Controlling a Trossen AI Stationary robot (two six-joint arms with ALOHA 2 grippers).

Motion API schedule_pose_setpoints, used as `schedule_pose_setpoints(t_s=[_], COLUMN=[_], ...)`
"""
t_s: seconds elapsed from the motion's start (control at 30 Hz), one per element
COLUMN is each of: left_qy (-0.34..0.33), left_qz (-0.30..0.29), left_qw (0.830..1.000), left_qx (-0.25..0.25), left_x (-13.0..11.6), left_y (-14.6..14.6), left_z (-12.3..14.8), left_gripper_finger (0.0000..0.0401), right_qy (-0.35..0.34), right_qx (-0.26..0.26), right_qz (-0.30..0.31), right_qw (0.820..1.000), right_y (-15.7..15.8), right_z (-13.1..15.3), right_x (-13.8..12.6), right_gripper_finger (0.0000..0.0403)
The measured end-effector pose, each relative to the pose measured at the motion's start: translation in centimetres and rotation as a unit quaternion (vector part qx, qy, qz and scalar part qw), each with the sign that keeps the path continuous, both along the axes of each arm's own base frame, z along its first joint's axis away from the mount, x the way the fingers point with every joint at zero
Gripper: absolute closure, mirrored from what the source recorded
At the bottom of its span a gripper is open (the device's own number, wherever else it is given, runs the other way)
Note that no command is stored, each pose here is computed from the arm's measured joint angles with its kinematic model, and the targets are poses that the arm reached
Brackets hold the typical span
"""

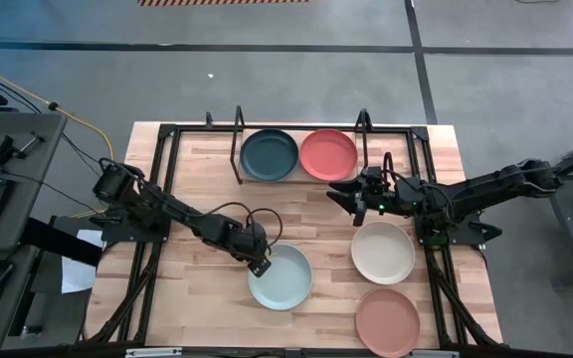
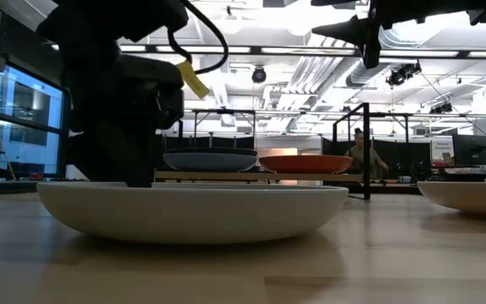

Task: Place and stack plates onto a shelf
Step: Stack the white plate on the orange plate on the shelf

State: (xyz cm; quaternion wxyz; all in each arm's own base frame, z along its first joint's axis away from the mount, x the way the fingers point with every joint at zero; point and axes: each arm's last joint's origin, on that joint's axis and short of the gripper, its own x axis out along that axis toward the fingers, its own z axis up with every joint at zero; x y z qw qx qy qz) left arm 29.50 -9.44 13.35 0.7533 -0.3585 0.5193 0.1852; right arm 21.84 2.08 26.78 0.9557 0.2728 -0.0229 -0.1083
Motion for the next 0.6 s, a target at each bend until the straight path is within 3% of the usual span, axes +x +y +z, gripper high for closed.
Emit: schedule_pose_setpoints(t_s=[0.27, 0.5, 0.6], left_qy=[0.005, -0.029, -0.066], left_qz=[-0.003, 0.019, 0.044], left_qw=[1.000, 0.999, 0.997], left_qx=[-0.006, 0.002, 0.004], left_x=[-0.4, -2.2, -3.6], left_y=[0.3, 3.0, 4.5], left_z=[0.6, 5.6, 8.5], left_gripper_finger=[0.0385, 0.0396, 0.0397], right_qy=[-0.001, -0.010, 0.025], right_qx=[0.004, 0.069, 0.074], right_qz=[0.000, 0.033, 0.044], right_qw=[1.000, 0.997, 0.996], right_y=[0.0, 0.4, 0.9], right_z=[0.0, -0.1, -0.1], right_x=[0.0, 0.1, 0.4], right_gripper_finger=[0.0229, 0.0229, 0.0229])
